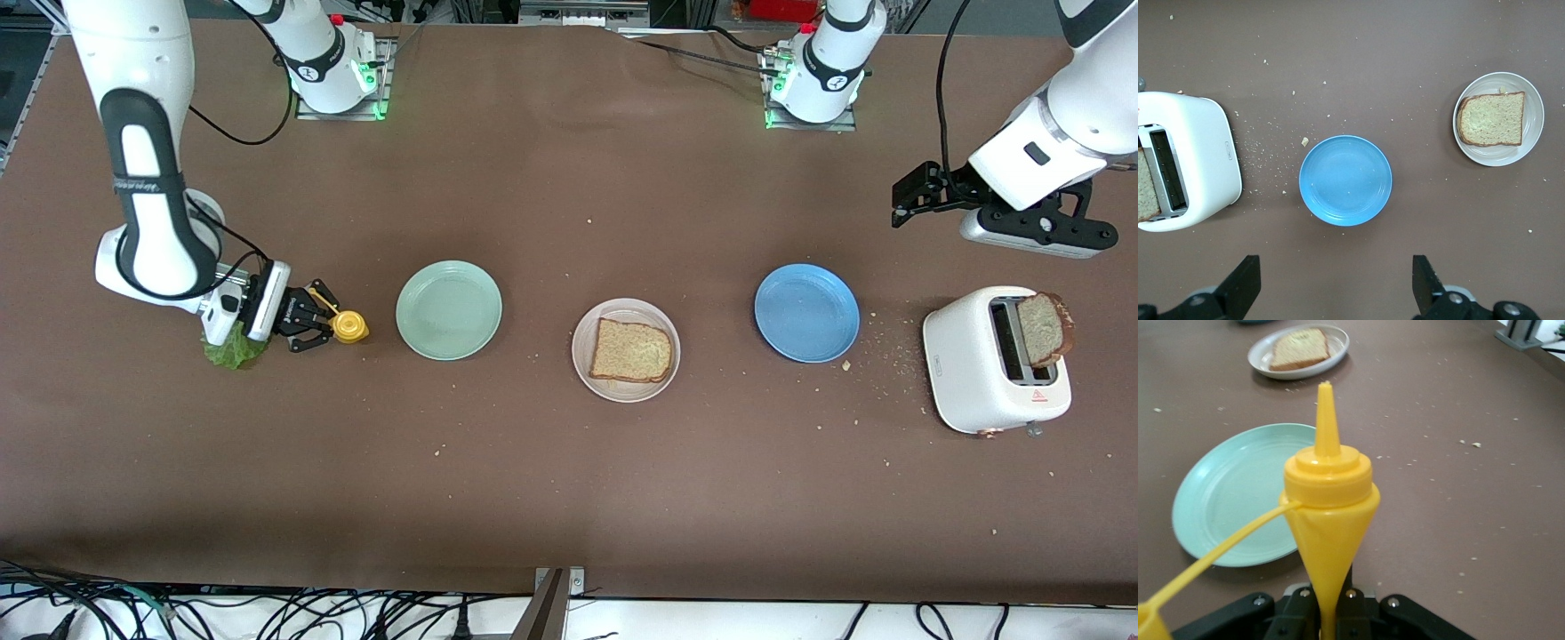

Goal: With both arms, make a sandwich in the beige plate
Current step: 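Carry the mustard bottle over the bread on the beige plate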

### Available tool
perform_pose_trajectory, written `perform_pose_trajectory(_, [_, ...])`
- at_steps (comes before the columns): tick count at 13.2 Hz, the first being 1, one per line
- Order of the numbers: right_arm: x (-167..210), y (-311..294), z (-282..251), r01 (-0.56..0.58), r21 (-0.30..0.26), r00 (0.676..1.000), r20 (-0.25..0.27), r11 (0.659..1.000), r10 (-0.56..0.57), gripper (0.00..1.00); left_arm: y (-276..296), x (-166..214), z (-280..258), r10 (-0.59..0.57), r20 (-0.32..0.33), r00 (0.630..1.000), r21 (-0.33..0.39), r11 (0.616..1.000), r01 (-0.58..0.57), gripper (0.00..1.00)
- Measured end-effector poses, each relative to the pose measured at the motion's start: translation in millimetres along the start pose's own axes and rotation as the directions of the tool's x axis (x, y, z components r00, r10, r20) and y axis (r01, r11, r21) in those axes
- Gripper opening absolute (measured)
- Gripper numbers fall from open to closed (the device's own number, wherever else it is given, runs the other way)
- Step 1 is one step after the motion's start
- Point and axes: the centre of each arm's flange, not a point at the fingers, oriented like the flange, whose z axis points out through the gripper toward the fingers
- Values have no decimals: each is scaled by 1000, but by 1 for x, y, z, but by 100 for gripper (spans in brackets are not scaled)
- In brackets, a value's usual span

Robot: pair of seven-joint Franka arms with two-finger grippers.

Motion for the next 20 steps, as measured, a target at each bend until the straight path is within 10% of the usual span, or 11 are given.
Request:
perform_pose_trajectory(5, [104,-2,13,14,-92,975,221,996,7,8,0,0,0,0,0,1000,0,1000,0,100])
perform_pose_trajectory(16, [314,-114,145,171,-341,775,626,924,88,8,0,0,0,0,0,1000,0,1000,0,100])
perform_pose_trajectory(20, [330,-168,234,372,-282,658,752,885,-37,8,0,0,0,0,0,1000,0,1000,0,100])
